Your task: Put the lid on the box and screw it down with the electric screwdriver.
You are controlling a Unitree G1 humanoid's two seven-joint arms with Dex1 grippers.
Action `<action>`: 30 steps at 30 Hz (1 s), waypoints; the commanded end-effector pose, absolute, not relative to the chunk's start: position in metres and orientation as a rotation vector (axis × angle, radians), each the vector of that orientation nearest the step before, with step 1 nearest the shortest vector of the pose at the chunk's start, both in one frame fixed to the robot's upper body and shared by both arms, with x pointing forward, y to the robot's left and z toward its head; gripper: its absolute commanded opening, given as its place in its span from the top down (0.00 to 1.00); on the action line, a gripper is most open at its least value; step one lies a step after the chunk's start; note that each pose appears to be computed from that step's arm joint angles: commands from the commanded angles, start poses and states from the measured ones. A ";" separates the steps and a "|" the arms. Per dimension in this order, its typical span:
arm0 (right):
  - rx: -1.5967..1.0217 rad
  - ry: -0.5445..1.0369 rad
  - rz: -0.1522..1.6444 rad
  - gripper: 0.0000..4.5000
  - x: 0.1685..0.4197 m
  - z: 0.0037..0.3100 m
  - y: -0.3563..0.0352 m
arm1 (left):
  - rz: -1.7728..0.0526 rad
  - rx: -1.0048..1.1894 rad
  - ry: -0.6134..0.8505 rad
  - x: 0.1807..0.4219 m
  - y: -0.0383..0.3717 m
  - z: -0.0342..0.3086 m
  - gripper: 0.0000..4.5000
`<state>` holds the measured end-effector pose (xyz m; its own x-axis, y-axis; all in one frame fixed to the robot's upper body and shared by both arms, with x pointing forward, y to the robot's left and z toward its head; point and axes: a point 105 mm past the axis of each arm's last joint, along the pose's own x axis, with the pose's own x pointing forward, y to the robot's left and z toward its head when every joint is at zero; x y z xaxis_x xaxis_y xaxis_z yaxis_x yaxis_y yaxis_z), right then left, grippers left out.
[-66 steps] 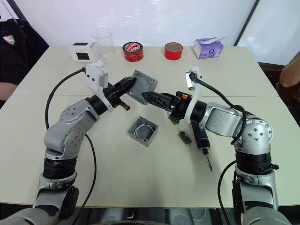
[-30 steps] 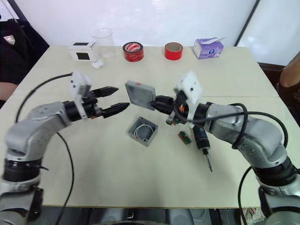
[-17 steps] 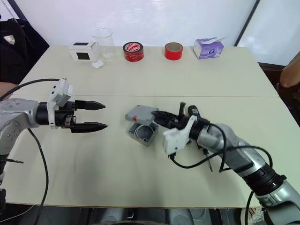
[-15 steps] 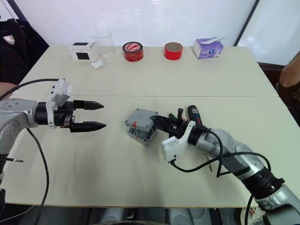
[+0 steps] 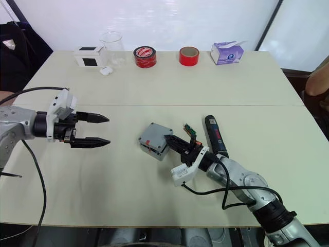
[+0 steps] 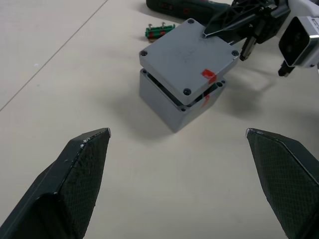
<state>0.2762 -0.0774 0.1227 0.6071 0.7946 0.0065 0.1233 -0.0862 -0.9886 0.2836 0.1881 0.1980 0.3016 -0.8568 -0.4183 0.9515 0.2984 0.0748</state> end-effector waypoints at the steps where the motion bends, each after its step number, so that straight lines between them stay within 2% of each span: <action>1: -1.574 -0.826 0.623 0.97 0.278 0.132 -0.077 | -1.231 0.386 0.317 0.283 0.191 0.202 0.00; 30: -1.646 -0.759 0.699 0.97 0.280 0.104 -0.083 | -1.226 0.403 0.297 0.287 0.189 0.197 0.00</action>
